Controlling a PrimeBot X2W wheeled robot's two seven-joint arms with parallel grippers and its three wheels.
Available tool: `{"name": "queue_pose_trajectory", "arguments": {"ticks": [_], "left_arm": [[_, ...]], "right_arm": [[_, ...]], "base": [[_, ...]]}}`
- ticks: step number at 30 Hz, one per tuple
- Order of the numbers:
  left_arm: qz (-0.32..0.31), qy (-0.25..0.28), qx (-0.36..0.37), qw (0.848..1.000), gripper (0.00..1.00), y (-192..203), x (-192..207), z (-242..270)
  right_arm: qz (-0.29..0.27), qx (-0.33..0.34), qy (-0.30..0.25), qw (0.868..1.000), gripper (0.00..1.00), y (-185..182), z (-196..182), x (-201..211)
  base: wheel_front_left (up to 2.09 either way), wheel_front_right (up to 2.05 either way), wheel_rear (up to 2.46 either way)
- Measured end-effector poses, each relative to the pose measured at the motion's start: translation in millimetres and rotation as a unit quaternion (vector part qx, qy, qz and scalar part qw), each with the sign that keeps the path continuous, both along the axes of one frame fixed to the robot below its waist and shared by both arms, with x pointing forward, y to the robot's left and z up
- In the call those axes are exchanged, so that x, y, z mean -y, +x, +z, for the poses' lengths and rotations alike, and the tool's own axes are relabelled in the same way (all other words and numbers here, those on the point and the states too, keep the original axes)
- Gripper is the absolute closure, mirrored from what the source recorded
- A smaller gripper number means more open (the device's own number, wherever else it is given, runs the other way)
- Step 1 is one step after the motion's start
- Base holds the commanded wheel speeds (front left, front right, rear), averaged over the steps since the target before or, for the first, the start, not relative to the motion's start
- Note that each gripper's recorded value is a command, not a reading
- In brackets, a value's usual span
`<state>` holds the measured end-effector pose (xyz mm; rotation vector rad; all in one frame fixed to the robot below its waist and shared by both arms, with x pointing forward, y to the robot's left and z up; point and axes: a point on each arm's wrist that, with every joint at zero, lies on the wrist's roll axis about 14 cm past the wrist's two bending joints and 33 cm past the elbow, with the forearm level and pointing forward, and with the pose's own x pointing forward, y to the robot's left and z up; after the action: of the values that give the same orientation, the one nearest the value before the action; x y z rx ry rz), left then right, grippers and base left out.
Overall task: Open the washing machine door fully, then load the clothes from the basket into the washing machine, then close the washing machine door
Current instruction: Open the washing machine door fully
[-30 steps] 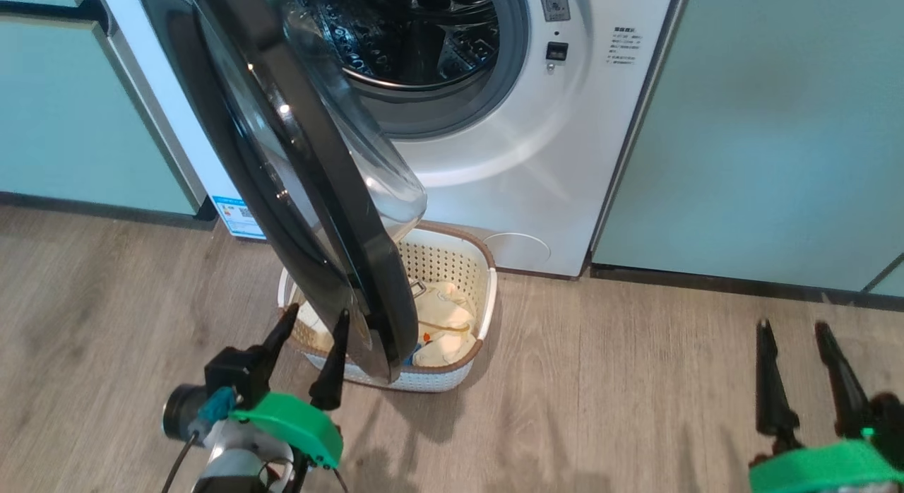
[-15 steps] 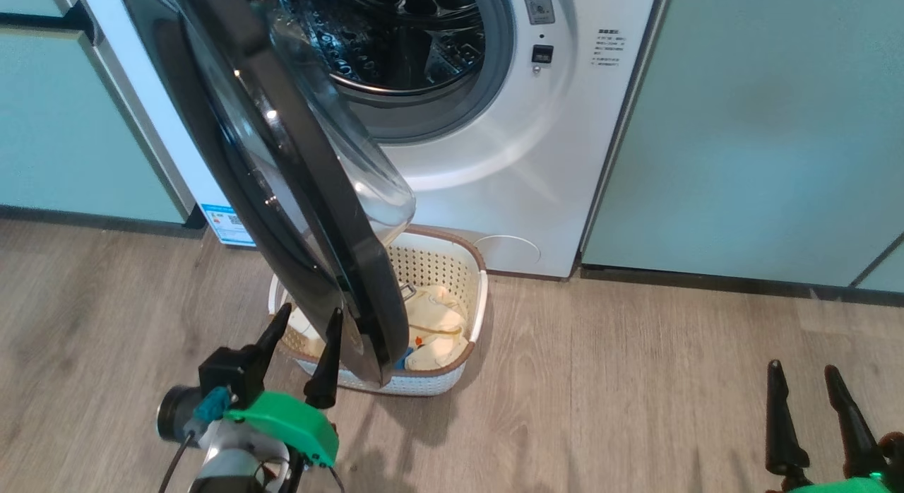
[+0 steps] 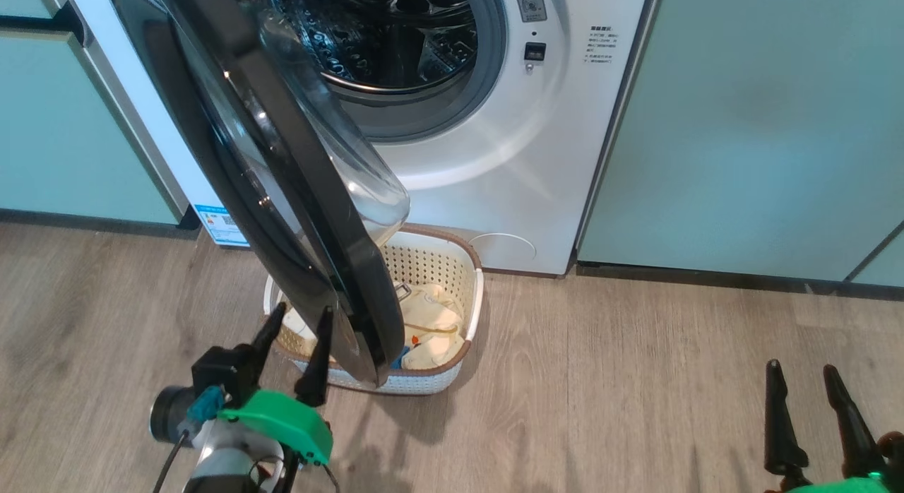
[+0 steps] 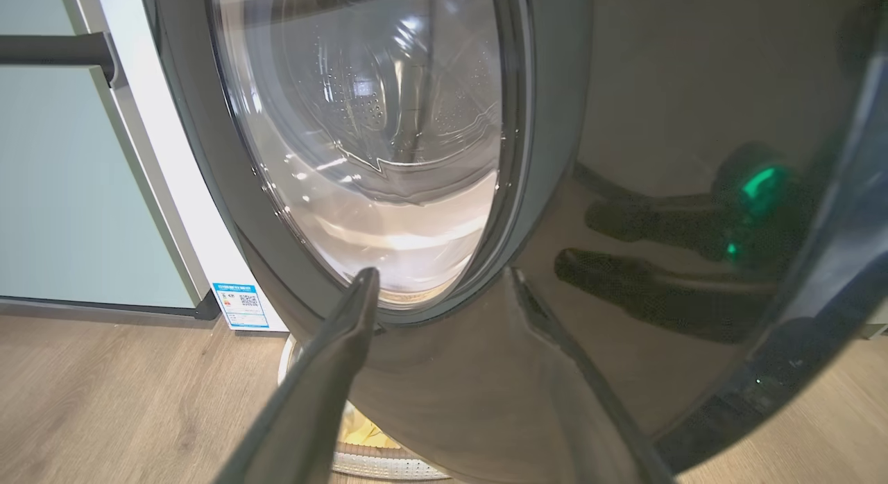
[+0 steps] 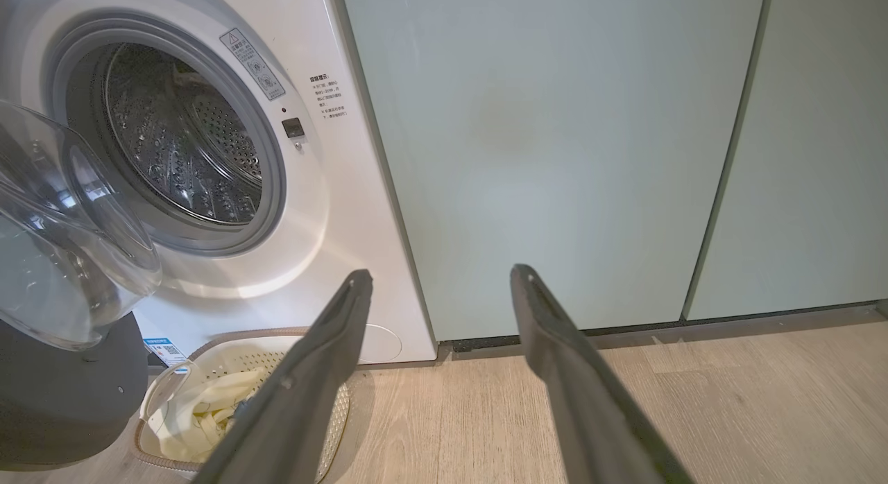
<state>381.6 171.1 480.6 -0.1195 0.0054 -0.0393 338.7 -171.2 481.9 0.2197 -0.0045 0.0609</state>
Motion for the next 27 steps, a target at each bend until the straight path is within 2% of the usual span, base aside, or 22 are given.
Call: {"name": "queue_pose_trajectory", "arguments": {"ticks": [1, 11, 17, 23, 27], "left_arm": [[0.000, 0.002, 0.000, 1.000, 1.00, 0, 0, 0], [0.009, 0.007, 0.005, 1.000, 1.00, 2, -4, 3], [0.050, 0.023, 0.039, 0.998, 1.00, 7, -23, 26], [0.104, 0.047, 0.120, 0.986, 1.00, 8, -50, 80], [0.129, 0.062, 0.215, 0.966, 1.00, 3, -63, 144]], "right_arm": [[0.000, 0.000, 0.000, 1.000, 0.00, 0, 0, 0], [-0.002, -0.003, 0.005, 1.000, 0.00, 0, -2, 0], [-0.003, -0.004, 0.010, 1.000, 0.00, 0, -2, 1], [-0.002, -0.003, 0.010, 1.000, 0.00, 2, -2, 0], [-0.002, 0.000, 0.010, 1.000, 0.00, 2, 0, 0]], "base": [[0.00, 0.00, 0.00], [0.00, 0.00, 0.00], [0.00, 0.00, 0.00], [0.00, 0.00, 0.00], [0.00, 0.00, 0.00]]}}
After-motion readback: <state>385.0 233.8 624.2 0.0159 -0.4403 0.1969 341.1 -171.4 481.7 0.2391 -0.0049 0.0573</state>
